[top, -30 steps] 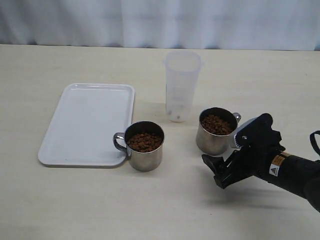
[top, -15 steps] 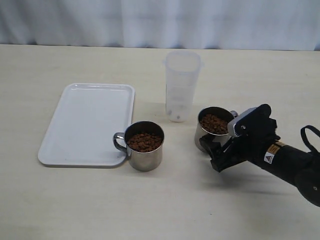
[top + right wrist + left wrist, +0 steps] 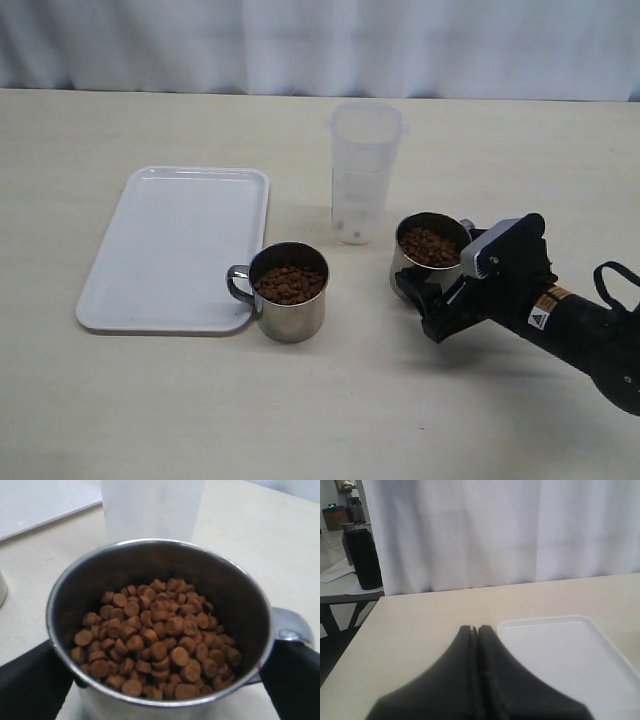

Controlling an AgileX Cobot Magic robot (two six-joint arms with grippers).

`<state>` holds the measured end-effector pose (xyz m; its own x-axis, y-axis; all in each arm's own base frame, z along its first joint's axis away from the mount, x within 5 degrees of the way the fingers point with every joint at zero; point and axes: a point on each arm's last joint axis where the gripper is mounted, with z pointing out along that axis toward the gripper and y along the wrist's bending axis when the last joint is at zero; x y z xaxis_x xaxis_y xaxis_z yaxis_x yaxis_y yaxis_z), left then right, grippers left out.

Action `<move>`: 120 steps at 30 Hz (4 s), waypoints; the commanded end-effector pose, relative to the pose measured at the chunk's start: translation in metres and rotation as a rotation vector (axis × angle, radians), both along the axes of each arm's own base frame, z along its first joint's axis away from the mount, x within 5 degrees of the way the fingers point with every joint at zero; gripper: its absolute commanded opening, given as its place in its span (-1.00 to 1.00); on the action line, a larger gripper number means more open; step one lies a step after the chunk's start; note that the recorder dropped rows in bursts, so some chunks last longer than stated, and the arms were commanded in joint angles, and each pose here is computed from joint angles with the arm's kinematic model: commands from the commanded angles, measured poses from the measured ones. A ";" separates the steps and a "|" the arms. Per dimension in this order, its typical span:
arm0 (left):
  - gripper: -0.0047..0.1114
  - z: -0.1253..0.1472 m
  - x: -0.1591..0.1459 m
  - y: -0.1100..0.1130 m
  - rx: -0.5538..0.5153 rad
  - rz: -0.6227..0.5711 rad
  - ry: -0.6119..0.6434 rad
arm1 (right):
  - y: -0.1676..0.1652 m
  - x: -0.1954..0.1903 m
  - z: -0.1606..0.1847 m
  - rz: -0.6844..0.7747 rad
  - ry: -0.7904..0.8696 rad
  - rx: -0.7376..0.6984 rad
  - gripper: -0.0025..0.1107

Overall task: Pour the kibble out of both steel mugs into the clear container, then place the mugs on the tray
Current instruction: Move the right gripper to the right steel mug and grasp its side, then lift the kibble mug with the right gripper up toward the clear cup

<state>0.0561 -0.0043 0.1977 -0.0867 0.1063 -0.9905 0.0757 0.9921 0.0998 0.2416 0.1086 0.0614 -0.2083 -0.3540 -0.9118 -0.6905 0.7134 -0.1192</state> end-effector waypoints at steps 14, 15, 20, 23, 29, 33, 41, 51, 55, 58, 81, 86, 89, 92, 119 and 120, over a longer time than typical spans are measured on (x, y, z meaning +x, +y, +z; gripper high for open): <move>-0.92 0.000 0.000 0.000 -0.007 -0.007 -0.007 | 0.002 0.016 0.001 -0.022 -0.044 0.026 0.98; -0.92 0.000 0.000 0.000 -0.007 -0.007 -0.007 | 0.002 0.016 0.001 -0.022 -0.044 0.026 0.98; -0.92 0.000 0.000 0.000 -0.007 -0.007 -0.007 | 0.003 0.020 0.001 -0.023 -0.053 0.030 0.98; -0.92 0.000 0.000 0.000 -0.007 -0.007 -0.007 | 0.003 0.022 -0.001 -0.024 -0.049 0.031 0.98; -0.92 0.000 0.000 0.000 -0.007 -0.007 -0.007 | 0.003 0.021 -0.004 -0.022 -0.044 0.026 0.98; -0.92 0.000 0.000 0.000 -0.007 -0.007 -0.007 | 0.003 0.021 -0.004 -0.021 -0.045 0.024 0.86; -0.92 0.000 0.000 0.000 -0.007 -0.007 -0.007 | 0.003 0.022 -0.004 -0.029 -0.045 0.024 -0.64; -0.92 0.000 0.000 0.000 -0.007 -0.007 -0.007 | -0.004 0.015 0.012 -0.082 -0.070 0.029 -0.88; -0.92 0.000 0.000 0.000 -0.007 -0.007 -0.007 | -0.014 0.001 0.038 -0.154 -0.117 0.045 -0.88; -0.92 0.000 0.000 0.000 -0.007 -0.007 -0.007 | -0.019 -0.010 0.058 -0.181 -0.166 0.065 -0.88; -0.92 0.000 0.000 0.000 -0.007 -0.007 -0.007 | -0.039 -0.025 0.159 -0.325 -0.133 -0.020 -0.88; -0.92 0.000 0.000 0.000 -0.007 -0.007 -0.007 | -0.027 -0.030 0.157 -0.249 -0.140 -0.079 -0.88; -0.92 0.000 0.000 0.000 -0.007 -0.007 -0.007 | -0.016 -0.030 0.161 -0.210 -0.115 -0.102 -0.88; -0.92 0.000 0.000 0.000 -0.005 -0.007 -0.007 | -0.009 -0.031 0.163 -0.191 -0.073 -0.122 -0.88; -0.92 0.000 0.000 0.000 -0.005 -0.007 -0.007 | -0.030 -0.029 0.164 -0.262 0.096 -0.163 -0.88; -0.92 0.000 0.000 0.000 -0.005 -0.007 -0.007 | -0.029 -0.029 0.164 -0.261 0.094 -0.163 -0.88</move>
<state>0.0561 -0.0043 0.1977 -0.0867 0.1063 -0.9905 0.0757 0.9921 0.0998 0.2113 0.0785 0.2188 -0.4141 -0.4285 -0.8031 -0.5002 0.8442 -0.1926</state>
